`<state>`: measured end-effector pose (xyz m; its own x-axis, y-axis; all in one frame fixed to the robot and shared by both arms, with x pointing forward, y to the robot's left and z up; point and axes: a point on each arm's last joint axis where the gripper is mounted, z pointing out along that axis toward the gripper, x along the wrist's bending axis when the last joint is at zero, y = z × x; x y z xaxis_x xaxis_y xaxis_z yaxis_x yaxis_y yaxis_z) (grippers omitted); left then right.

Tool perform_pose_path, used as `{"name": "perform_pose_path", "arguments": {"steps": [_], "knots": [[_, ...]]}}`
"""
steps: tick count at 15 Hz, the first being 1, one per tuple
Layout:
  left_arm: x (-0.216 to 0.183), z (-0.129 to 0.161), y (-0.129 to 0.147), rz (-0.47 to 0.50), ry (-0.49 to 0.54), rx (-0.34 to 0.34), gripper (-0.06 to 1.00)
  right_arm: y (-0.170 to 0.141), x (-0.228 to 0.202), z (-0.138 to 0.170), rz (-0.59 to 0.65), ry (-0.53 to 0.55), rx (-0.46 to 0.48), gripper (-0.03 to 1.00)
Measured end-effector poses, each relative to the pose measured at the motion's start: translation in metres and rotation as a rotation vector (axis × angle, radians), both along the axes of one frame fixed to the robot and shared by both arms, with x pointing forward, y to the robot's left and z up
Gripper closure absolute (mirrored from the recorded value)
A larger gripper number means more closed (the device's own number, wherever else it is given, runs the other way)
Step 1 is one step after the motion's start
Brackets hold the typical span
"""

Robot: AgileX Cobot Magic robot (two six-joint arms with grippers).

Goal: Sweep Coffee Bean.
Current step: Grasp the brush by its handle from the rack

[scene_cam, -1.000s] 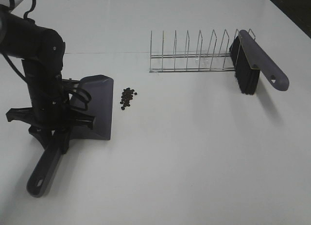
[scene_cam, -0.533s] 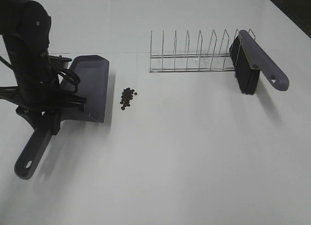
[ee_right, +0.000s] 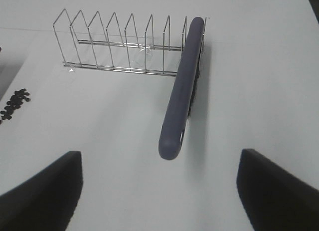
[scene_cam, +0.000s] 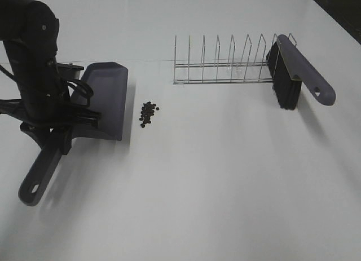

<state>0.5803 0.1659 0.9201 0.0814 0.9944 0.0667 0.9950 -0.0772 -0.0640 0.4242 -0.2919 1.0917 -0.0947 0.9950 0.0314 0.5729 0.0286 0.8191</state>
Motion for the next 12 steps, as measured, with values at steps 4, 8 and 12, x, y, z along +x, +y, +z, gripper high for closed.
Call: {"name": "perform_pose_path", "arguments": {"steps": [4,8,12], "knots": [[0.0,0.0,0.0,-0.003,-0.003,-0.001,0.67,0.0,0.109,-0.007,0.02,0.201,0.013,0.26],[0.0,0.0,0.0,-0.004,-0.002,-0.001,0.67,0.001,0.195,-0.022,0.051,0.33,0.021,0.26],[0.0,0.0,0.0,-0.008,-0.003,-0.001,0.67,0.0,0.269,-0.049,0.079,0.424,0.011,0.26]]}}
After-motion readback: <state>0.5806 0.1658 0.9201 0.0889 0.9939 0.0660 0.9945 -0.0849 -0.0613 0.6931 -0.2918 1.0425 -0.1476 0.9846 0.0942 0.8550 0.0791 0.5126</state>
